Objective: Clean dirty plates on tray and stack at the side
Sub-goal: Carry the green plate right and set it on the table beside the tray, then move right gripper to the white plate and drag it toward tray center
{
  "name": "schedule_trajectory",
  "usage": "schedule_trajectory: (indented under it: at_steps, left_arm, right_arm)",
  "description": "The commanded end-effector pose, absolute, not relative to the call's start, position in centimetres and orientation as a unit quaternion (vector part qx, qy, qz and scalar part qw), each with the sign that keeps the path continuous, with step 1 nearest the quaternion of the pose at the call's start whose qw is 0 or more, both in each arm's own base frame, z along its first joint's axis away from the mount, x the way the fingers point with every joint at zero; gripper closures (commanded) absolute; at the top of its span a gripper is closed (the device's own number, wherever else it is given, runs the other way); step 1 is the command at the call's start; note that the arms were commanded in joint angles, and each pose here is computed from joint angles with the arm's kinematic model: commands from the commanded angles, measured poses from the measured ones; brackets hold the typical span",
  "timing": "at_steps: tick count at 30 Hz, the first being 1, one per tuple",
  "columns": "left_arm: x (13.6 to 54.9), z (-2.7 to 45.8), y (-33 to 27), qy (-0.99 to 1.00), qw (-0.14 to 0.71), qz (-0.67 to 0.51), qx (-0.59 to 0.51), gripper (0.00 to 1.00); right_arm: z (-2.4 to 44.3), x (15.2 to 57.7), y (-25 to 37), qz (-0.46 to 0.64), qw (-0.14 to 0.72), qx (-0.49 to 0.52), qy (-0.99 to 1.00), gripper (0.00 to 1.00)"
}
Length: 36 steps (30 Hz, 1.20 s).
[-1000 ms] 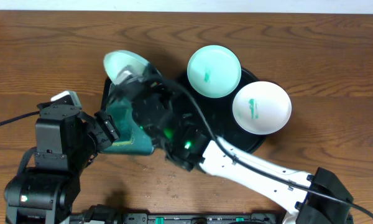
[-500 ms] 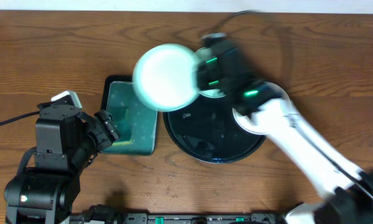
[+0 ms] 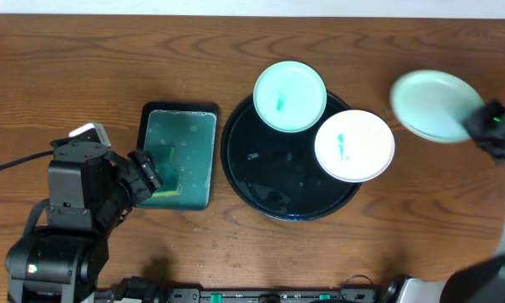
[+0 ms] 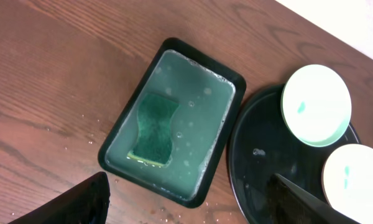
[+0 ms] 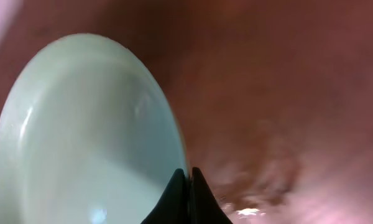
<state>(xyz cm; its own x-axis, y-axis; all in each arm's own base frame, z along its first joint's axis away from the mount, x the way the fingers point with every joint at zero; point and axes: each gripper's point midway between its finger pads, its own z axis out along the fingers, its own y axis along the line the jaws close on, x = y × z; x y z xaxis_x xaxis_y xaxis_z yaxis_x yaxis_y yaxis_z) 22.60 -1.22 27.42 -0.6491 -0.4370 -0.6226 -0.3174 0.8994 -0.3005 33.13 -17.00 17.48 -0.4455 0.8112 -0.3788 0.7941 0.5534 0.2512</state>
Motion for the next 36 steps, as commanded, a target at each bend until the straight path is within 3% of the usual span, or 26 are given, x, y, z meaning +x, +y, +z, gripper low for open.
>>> schedule_trajectory:
  at_steps: [1,9,15,17,19,22,29,36]
  left_arm:
    - [22.6,28.1,-1.1,0.901,0.371,-0.082,-0.208,0.20]
    - [22.6,28.1,-1.1,0.901,0.371,-0.082,-0.208,0.20]
    - [22.6,28.1,-1.1,0.901,0.371,-0.082,-0.208,0.20]
    - [22.6,28.1,-1.1,0.901,0.371,-0.082,-0.208,0.20]
    - [22.6,28.1,-1.1,0.901,0.371,-0.082,-0.208,0.20]
    - [22.6,28.1,-1.1,0.901,0.371,-0.082,-0.208,0.20]
    - [22.6,28.1,-1.1,0.901,0.371,-0.082,-0.208,0.20]
    - [22.6,28.1,-1.1,0.901,0.371,-0.082,-0.208,0.20]
  right_arm:
    - [14.2,31.6,-19.7,0.011,0.180,0.517,0.837,0.99]
    - [6.4,30.3,-20.1,0.010,0.059,0.520,0.852,0.99]
    - [3.8,30.4,-18.5,0.013,0.015,0.485,0.874,0.99]
    - [4.0,30.9,-18.0,0.016,0.021,0.469,0.883,0.91]
    - [4.8,31.8,-17.1,0.029,0.038,0.433,0.900,0.73]
    - [6.7,32.8,-15.8,0.031,0.065,0.393,0.917,0.60]
    - [12.4,36.2,-8.6,0.098,0.155,0.221,0.958,0.50]
    - [10.4,36.8,-6.8,-0.006,0.144,0.178,0.973,0.47]
